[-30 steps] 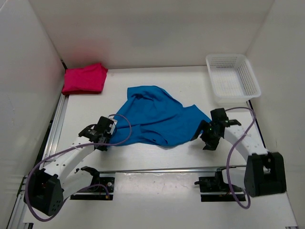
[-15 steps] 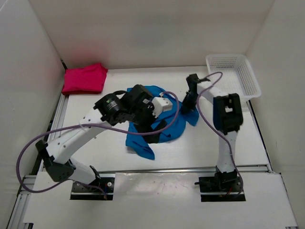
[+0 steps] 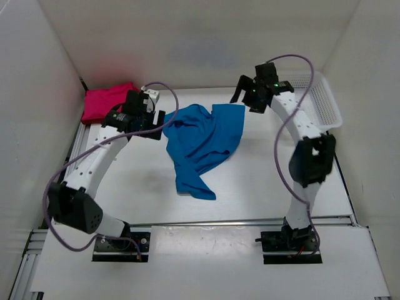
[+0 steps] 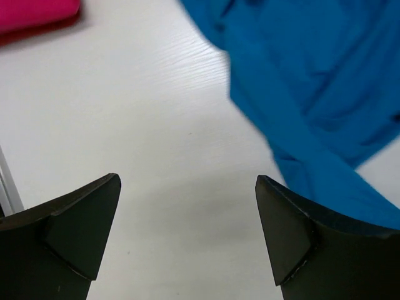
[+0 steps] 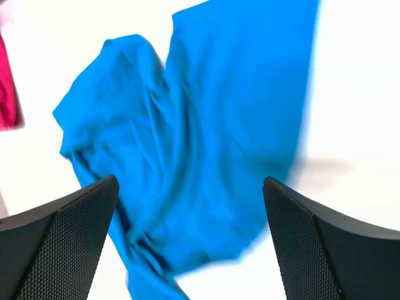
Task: Fold and stack the t-shirts
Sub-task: Flatten out the tshirt
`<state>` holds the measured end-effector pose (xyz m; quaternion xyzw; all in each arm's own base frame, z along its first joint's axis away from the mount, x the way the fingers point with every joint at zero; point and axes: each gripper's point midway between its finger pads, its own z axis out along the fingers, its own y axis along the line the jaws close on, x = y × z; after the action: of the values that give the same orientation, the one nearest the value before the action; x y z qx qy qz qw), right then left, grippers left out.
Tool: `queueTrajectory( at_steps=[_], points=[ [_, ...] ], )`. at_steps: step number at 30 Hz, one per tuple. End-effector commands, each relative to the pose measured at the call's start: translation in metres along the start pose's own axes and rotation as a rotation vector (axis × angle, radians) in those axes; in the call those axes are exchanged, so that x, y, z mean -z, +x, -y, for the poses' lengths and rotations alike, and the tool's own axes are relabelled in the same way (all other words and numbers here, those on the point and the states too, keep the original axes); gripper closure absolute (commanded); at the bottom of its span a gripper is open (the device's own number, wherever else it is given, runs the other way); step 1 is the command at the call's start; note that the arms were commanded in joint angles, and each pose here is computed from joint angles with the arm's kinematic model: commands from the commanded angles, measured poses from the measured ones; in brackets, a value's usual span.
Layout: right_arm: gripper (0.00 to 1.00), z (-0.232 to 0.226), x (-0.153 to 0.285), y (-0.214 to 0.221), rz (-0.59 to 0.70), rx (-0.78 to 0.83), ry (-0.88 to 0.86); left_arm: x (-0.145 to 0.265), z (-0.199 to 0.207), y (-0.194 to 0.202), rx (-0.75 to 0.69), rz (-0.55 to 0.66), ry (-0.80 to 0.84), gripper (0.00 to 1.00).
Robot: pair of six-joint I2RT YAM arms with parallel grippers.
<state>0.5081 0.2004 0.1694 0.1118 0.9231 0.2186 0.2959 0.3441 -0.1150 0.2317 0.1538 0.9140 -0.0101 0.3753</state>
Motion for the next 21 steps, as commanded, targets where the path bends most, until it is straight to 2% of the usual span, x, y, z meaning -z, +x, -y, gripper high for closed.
queueTrajectory(
  at_steps=[1, 2, 3, 5, 6, 8, 9, 11, 15, 19, 21],
  points=[
    [0.00, 0.020, 0.065, 0.019, 0.046, 0.175, 0.104, -0.038, -0.025, 0.017, 0.035, -0.065, -0.079, 0.00],
    [0.00, 0.024, 0.067, 0.041, 0.005, 0.204, 0.112, -0.062, -0.029, 0.033, 0.047, -0.145, -0.077, 0.00],
    [0.00, 0.028, 0.067, 0.092, -0.095, 0.256, 0.097, -0.074, -0.030, 0.039, 0.052, -0.170, -0.073, 0.00],
    [0.00, 0.022, 0.066, 0.146, -0.223, 0.338, 0.027, -0.097, -0.031, 0.035, 0.063, -0.174, -0.068, 0.00],
    [0.00, 0.024, 0.063, 0.193, -0.322, 0.390, 0.012, -0.117, -0.035, 0.032, 0.069, -0.194, -0.074, 0.00],
    [0.00, 0.013, 0.063, 0.242, -0.405, 0.473, -0.046, -0.135, -0.041, 0.022, 0.080, -0.192, -0.082, 0.00],
    [0.00, 0.022, 0.061, 0.268, -0.455, 0.497, -0.036, -0.151, -0.042, 0.007, 0.081, -0.179, -0.083, 0.00],
    [0.00, 0.010, 0.062, 0.297, -0.465, 0.589, -0.078, -0.167, -0.060, -0.007, 0.102, -0.164, -0.124, 0.03],
    [0.00, 0.012, 0.057, 0.329, -0.513, 0.671, -0.064, -0.207, -0.080, -0.033, 0.118, -0.134, -0.179, 0.08],
    [0.00, 0.022, 0.045, 0.350, -0.588, 0.720, -0.024, -0.238, -0.085, -0.033, 0.124, -0.142, -0.185, 0.11],
    [0.02, 0.026, 0.041, 0.357, -0.617, 0.757, -0.017, -0.253, -0.074, -0.030, 0.127, -0.152, -0.124, 0.11]
  ],
)
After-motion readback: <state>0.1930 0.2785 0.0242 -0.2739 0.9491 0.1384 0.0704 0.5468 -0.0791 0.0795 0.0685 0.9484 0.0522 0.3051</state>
